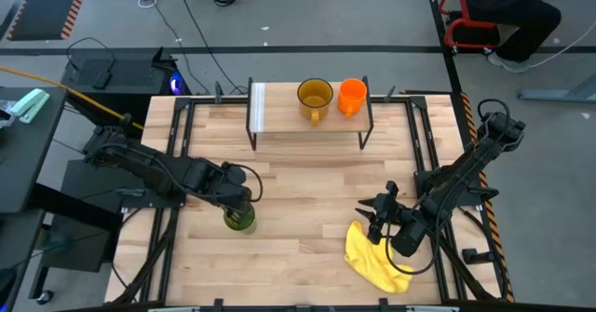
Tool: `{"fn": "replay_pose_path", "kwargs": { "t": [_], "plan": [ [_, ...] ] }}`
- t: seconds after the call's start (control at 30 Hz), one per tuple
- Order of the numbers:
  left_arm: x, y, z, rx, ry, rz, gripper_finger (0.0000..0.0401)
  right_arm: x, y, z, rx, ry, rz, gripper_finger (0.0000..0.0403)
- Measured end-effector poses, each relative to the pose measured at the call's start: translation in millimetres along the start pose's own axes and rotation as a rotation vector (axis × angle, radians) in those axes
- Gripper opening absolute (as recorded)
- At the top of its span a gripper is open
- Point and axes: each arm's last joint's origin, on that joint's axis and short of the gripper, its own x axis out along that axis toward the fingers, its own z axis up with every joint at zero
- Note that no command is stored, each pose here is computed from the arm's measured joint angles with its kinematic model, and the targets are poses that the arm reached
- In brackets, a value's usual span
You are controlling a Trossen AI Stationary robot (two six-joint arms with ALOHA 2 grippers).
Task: Stack small to large cups/mugs on shelf
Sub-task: Put the green cup on the shelf
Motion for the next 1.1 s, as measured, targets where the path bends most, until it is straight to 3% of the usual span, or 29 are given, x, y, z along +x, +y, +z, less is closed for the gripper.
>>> {"fn": "replay_pose_path", "kwargs": {
  "t": [1.1],
  "plan": [
    [6.9,2.7,-3.6,-0.050,0.052,0.027,0.0107,-0.1,0.0,-0.1,0.000,0.000,0.001,0.0117]
  ]
}}
